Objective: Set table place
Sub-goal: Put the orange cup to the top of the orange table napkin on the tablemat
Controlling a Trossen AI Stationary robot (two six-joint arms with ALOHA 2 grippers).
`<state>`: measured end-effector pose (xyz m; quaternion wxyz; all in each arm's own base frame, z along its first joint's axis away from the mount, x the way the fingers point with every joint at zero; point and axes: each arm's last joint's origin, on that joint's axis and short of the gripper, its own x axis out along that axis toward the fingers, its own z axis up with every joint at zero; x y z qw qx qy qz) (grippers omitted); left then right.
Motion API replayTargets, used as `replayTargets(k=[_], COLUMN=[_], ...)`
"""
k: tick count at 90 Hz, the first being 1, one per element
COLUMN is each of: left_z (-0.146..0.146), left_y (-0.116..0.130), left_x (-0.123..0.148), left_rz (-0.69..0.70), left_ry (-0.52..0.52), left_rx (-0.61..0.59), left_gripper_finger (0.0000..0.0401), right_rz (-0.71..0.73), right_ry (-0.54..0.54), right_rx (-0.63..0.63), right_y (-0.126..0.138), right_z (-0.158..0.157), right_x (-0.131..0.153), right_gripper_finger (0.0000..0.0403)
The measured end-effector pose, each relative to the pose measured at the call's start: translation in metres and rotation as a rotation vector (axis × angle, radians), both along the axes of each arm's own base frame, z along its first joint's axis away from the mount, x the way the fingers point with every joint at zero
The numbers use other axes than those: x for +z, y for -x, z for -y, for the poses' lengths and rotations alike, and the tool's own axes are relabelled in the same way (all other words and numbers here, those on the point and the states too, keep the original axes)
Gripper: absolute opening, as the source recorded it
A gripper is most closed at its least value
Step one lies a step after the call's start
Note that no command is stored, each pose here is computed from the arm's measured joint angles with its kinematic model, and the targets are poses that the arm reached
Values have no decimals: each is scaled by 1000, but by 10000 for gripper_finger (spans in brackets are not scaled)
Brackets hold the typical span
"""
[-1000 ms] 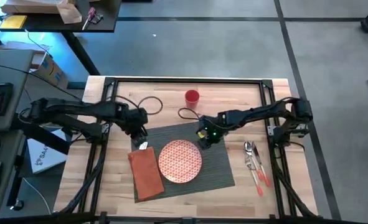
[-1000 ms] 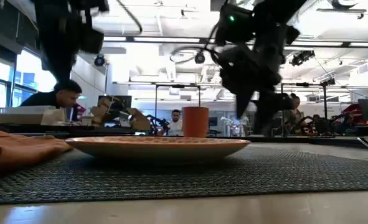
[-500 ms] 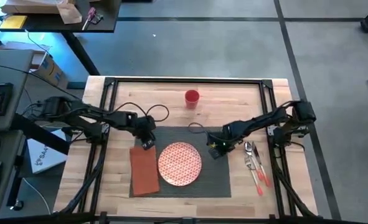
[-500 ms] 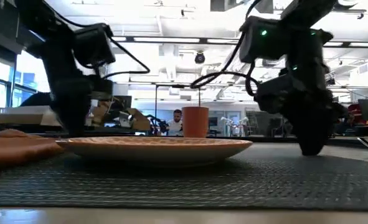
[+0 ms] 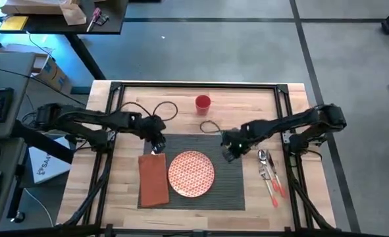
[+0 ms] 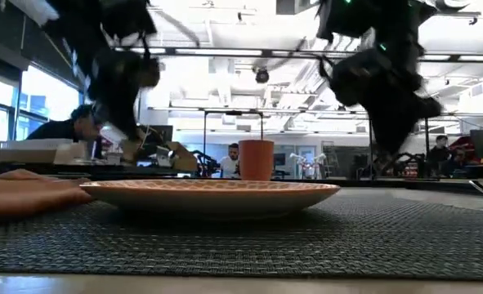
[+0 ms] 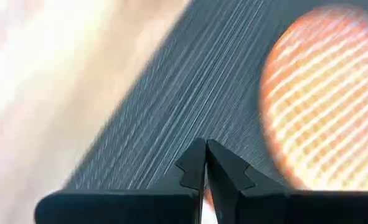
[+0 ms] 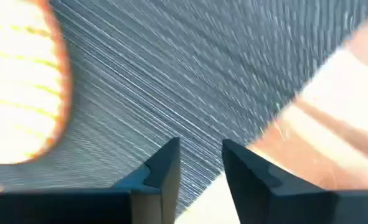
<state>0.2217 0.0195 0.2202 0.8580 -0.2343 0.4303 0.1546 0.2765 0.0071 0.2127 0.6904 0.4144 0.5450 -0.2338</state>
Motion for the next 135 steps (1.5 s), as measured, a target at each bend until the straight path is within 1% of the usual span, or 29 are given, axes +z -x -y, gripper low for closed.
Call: replayTargets(k=[6,15,21,27,34,41,50,55,63,71,75,82,96,101,106,116,126,132,135], left_z=[0,0,1,1,1,1,3,4,5,7,7,9,9,9,9,10,11,11,12], left_y=[2,7,12,19,25,32,38,40,44,44,44,43,44,46,48,54,61,67,70], left_x=[22,56,78,92,103,109,111,111,111,111,111,113,121,122,123,129,142,151,156], left_rz=[67,203,299,354,409,442,446,442,437,435,437,456,530,537,544,590,704,790,830], left_ry=[-12,-21,-31,-44,-52,-47,-1,37,83,92,93,98,97,95,90,102,117,115,115], left_rx=[14,23,26,36,56,69,54,52,54,56,55,51,45,44,39,34,15,7,5], left_gripper_finger=[0,0,0,0,0,0,0,0,0,0,0,0,0,0,0,0,0,0,0], right_rz=[91,230,275,292,275,237,96,16,-63,-153,-177,-206,-239,-259,-247,-226,-94,2,40], right_ry=[29,116,178,237,291,355,417,417,359,305,293,275,250,266,261,249,235,231,212], right_rx=[46,131,166,196,229,249,249,253,261,291,309,332,326,324,325,341,356,351,350], right_y=[-10,-35,-52,-71,-93,-112,-131,-138,-146,-150,-154,-158,-158,-158,-158,-161,-174,-182,-186], right_z=[15,42,63,85,111,135,163,174,186,191,193,195,194,193,192,184,165,149,139], right_x=[17,40,53,59,58,56,44,35,24,10,1,-12,-19,-19,-13,-1,27,37,38], right_gripper_finger=[148,176,191,206,223,233,237,234,223,201,186,147,53,22,9,2,0,0,0])
